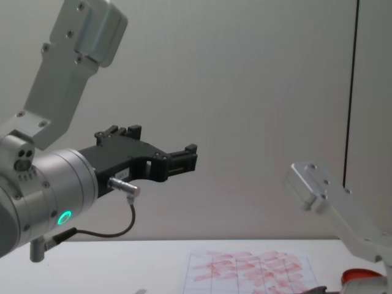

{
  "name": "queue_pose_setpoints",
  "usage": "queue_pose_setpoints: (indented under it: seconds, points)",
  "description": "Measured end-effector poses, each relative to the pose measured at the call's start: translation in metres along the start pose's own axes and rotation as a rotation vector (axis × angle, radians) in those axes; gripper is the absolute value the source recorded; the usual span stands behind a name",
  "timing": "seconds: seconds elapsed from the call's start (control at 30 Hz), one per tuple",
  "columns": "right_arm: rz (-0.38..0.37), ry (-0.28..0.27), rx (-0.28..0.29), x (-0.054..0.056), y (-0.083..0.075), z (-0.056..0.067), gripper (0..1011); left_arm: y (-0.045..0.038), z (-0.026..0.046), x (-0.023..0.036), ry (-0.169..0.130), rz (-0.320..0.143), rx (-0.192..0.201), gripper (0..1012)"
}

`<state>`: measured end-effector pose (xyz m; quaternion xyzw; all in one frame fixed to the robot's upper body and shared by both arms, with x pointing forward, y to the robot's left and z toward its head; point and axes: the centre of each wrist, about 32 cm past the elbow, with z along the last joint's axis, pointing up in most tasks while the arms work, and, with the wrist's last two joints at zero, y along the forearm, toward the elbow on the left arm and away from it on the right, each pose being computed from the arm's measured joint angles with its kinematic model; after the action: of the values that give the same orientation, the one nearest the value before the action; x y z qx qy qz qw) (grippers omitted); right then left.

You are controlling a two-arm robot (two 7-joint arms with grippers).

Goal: Use the one hand to pick up the stamp and affix it onto the A4 paper.

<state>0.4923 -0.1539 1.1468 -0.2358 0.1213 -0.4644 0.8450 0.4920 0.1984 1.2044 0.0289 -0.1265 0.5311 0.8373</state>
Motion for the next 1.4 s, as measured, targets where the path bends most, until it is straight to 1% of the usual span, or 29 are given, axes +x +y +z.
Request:
queue_pose_setpoints:
  seconds: [0.4, 0.63, 0.73, 0.83, 1.0, 1.07, 1.17, 1.2, 1.23, 1.3, 1.4]
  points:
    - [0.004, 0.002, -0.005, 0.001, 0.005, -0.008, 218, 0.0000, 0.0000, 0.0000, 0.000, 0.000, 0.000, 1002]
    - [0.006, 0.009, 0.000, 0.001, 0.005, -0.009, 218, 0.0000, 0.0000, 0.0000, 0.000, 0.000, 0.000, 1001]
    - [0.005, 0.012, 0.009, 0.001, 0.003, -0.008, 218, 0.0000, 0.0000, 0.0000, 0.000, 0.000, 0.000, 1001]
    - [0.005, 0.015, 0.027, 0.002, 0.000, -0.004, 218, 0.0000, 0.0000, 0.0000, 0.000, 0.000, 0.000, 1001]
    - [0.005, 0.022, 0.066, 0.002, -0.008, 0.006, 219, 0.0000, 0.0000, 0.0000, 0.000, 0.000, 0.000, 1001]
    - [0.004, 0.027, 0.119, 0.003, -0.016, 0.020, 219, 0.0000, 0.0000, 0.0000, 0.000, 0.000, 0.000, 1001]
    - [0.000, 0.033, 0.154, 0.004, -0.022, 0.029, 218, 0.0000, 0.0000, 0.0000, 0.000, 0.000, 0.000, 1001]
    - [-0.003, 0.036, 0.178, 0.005, -0.026, 0.035, 218, 0.0000, 0.0000, 0.0000, 0.000, 0.000, 0.000, 1001]
    - [-0.003, 0.036, 0.178, 0.005, -0.026, 0.035, 219, 0.0000, 0.0000, 0.0000, 0.000, 0.000, 0.000, 1001]
    - [-0.017, 0.044, 0.221, 0.007, -0.035, 0.046, 218, 0.0000, 0.0000, 0.0000, 0.000, 0.000, 0.000, 1001]
    - [-0.036, 0.055, 0.248, 0.010, -0.042, 0.052, 219, 0.0000, 0.0000, 0.0000, 0.000, 0.000, 0.000, 1001]
